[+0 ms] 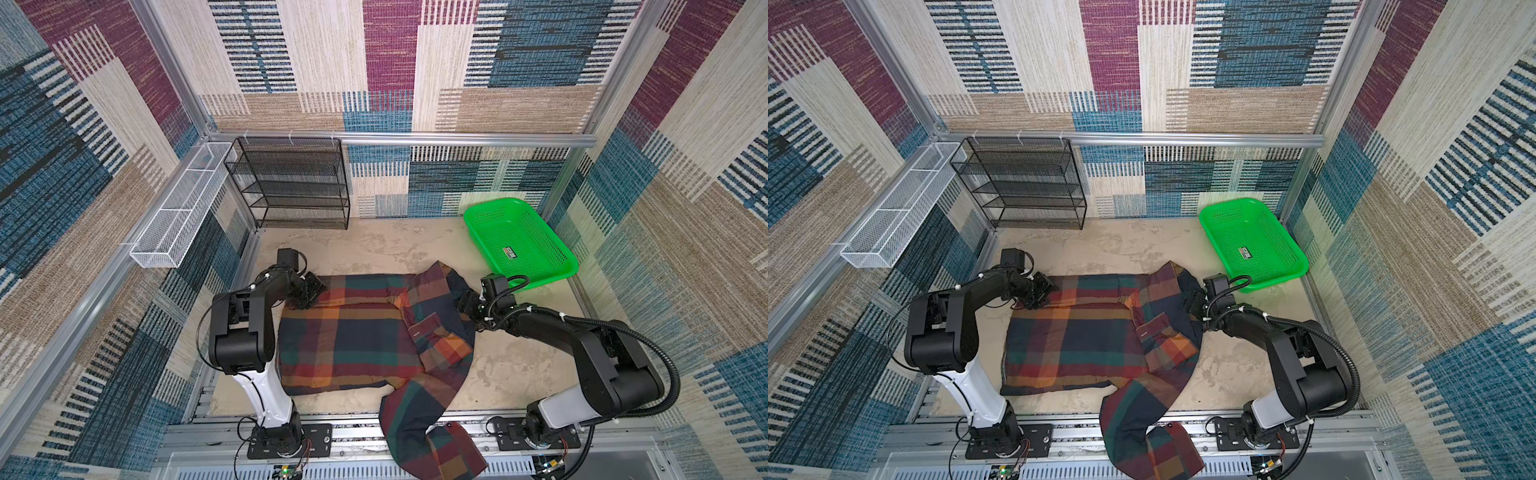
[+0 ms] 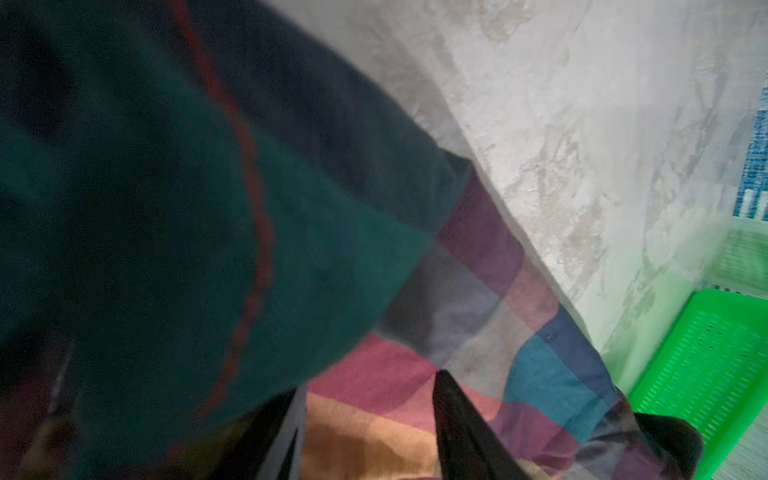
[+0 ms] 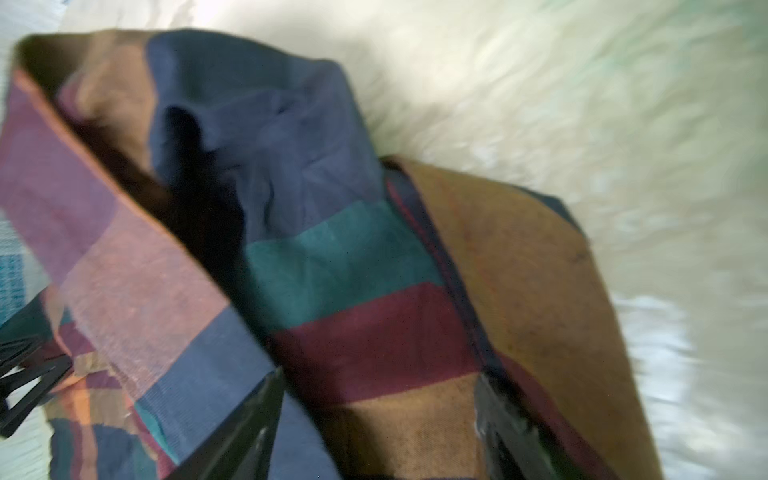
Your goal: Fold and stack the long sleeve shirts
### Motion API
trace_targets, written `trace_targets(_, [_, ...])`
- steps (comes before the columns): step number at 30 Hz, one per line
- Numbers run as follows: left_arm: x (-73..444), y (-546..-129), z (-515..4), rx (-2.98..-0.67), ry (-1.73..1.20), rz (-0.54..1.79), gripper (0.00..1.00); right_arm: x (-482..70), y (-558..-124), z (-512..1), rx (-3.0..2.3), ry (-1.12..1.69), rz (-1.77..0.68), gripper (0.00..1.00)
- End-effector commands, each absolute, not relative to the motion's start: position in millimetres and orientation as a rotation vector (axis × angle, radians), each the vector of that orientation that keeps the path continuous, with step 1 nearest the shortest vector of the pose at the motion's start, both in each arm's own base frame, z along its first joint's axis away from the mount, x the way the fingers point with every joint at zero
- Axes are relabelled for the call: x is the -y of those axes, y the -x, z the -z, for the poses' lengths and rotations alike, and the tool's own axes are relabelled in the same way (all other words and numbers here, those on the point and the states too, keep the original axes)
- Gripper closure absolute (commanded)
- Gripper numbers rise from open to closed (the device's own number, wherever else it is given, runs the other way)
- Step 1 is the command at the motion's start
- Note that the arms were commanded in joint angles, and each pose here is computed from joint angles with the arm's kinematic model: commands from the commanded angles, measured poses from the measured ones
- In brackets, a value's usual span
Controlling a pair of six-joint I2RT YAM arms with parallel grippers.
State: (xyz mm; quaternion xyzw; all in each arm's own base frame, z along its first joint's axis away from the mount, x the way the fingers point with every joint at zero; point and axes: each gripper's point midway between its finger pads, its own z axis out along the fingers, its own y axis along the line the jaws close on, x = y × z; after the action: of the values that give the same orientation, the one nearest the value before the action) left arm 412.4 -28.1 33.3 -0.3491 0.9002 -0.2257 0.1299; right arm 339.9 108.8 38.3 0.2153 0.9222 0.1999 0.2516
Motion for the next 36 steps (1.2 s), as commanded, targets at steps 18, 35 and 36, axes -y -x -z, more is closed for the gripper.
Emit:
trace_targets(18, [25.9,-425.5,-148.4,-2.437,0.821,0.726,0.35,-162.2,-307.4,-115.7,-2.534,-0.011,-0.405,0.17])
trace_targets(35, [-17.2,-292.9,-211.7,-2.288,0.654,0.264,0.01,-230.9,-304.5,-56.5,-2.623,0.401,-0.33,0.31])
trace_targets(36, [-17.5,-285.6,-213.8,-2.282,0.66,0.26,0.01,-228.0,-304.0,-48.3,-2.643,0.403,-0.292,0.36])
